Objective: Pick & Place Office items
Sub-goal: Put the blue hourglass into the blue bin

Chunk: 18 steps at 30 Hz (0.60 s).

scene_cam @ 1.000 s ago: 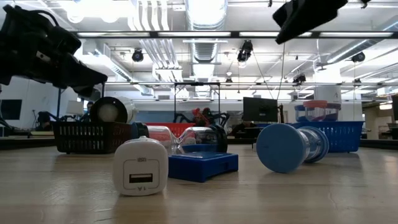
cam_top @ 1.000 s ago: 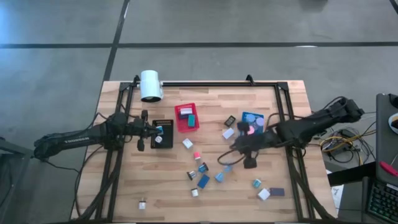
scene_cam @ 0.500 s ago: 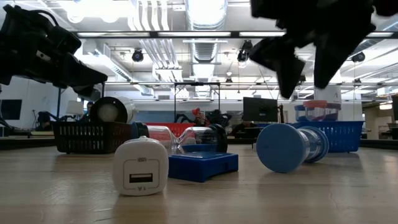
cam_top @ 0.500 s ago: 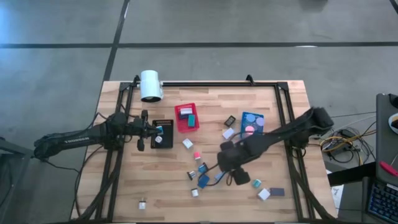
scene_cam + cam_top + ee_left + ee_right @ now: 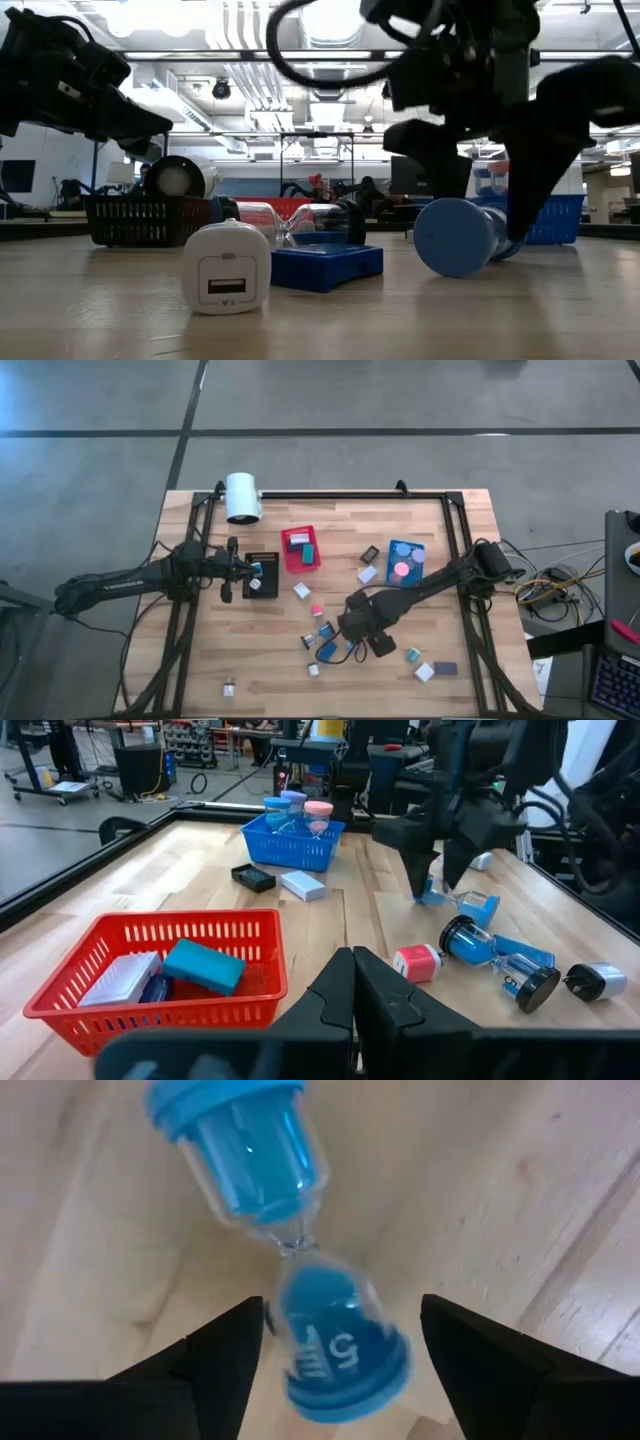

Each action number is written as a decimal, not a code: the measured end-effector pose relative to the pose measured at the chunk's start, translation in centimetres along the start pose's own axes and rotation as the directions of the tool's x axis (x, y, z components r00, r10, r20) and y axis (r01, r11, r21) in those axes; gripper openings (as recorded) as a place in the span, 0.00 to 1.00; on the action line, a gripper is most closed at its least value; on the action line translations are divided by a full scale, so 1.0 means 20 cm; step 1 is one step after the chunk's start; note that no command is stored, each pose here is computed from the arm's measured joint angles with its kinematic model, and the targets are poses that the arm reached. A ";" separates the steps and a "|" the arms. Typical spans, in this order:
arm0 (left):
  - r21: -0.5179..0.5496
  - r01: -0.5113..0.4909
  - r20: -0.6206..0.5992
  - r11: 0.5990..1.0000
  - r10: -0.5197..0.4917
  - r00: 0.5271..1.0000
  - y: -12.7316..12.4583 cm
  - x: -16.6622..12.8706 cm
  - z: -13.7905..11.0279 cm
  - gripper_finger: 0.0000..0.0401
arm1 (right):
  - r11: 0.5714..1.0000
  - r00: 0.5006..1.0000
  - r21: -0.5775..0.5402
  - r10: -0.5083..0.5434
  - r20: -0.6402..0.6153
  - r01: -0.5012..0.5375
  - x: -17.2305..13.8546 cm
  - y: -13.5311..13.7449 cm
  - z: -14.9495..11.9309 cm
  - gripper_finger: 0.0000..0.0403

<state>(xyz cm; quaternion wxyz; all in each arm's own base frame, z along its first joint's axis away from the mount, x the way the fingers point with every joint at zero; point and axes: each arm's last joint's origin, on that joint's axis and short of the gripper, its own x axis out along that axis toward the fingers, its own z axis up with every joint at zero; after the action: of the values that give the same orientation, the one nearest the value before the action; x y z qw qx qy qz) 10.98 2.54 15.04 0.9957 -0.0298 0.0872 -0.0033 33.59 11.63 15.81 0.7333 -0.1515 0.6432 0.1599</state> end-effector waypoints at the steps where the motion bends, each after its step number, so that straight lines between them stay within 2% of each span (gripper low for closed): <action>1: 0.003 0.000 0.000 1.000 0.000 1.000 0.00 0.00 0.00 0.01 | 1.000 1.000 -0.002 0.001 -0.015 -0.001 0.01 0.00 0.00 0.63; 11: 0.006 0.000 0.000 1.000 0.000 1.000 0.00 0.00 0.00 0.01 | 1.000 0.997 -0.003 0.012 -0.072 -0.012 0.09 0.00 -0.01 0.47; 18: 0.003 -0.001 0.000 1.000 0.001 1.000 0.00 0.00 0.00 0.01 | 0.998 0.998 0.060 0.038 -0.042 -0.036 0.03 0.01 -0.02 0.47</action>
<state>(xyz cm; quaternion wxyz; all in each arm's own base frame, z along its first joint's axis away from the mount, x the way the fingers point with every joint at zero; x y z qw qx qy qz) 10.98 2.54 15.04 0.9958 -0.0281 0.0870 -0.0032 33.30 11.65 15.14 0.7204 -0.1212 0.6660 0.1511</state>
